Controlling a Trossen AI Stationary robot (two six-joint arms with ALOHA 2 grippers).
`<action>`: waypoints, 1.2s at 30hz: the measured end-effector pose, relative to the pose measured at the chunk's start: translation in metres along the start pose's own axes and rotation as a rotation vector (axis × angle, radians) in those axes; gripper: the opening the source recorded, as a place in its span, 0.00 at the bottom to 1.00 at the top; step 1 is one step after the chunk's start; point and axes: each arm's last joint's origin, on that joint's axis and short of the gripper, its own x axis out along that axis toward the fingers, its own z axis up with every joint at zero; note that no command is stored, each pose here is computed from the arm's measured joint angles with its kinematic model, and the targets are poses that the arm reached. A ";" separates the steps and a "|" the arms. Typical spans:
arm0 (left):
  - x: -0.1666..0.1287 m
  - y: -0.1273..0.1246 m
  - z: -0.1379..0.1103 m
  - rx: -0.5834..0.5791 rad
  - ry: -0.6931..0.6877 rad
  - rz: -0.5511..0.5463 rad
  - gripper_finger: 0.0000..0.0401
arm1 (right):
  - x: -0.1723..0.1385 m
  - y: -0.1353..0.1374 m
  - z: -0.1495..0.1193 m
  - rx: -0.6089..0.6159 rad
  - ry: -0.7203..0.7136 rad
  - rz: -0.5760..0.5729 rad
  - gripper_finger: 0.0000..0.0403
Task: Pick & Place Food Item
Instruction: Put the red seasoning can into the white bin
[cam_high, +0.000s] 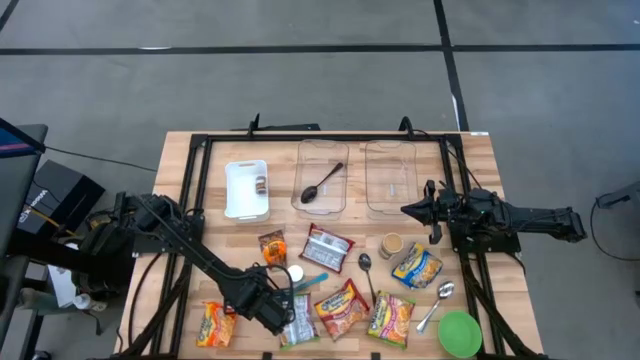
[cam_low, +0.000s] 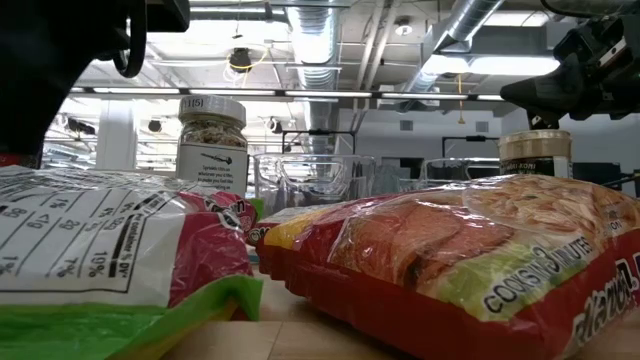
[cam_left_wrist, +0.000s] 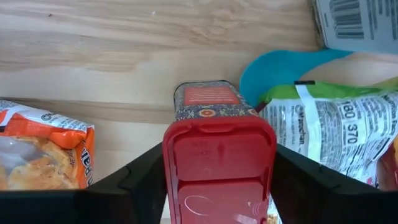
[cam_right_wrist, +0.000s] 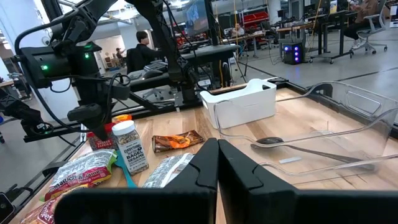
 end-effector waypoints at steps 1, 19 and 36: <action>0.000 0.000 0.000 0.000 0.000 0.000 0.55 | 0.000 0.000 0.000 0.000 0.000 0.000 0.00; 0.000 0.000 -0.001 0.000 0.017 0.005 0.54 | 0.000 0.000 0.000 0.000 0.000 0.000 0.00; 0.000 0.000 -0.001 -0.001 0.016 0.006 0.54 | 0.000 0.000 0.000 0.000 0.000 0.001 0.00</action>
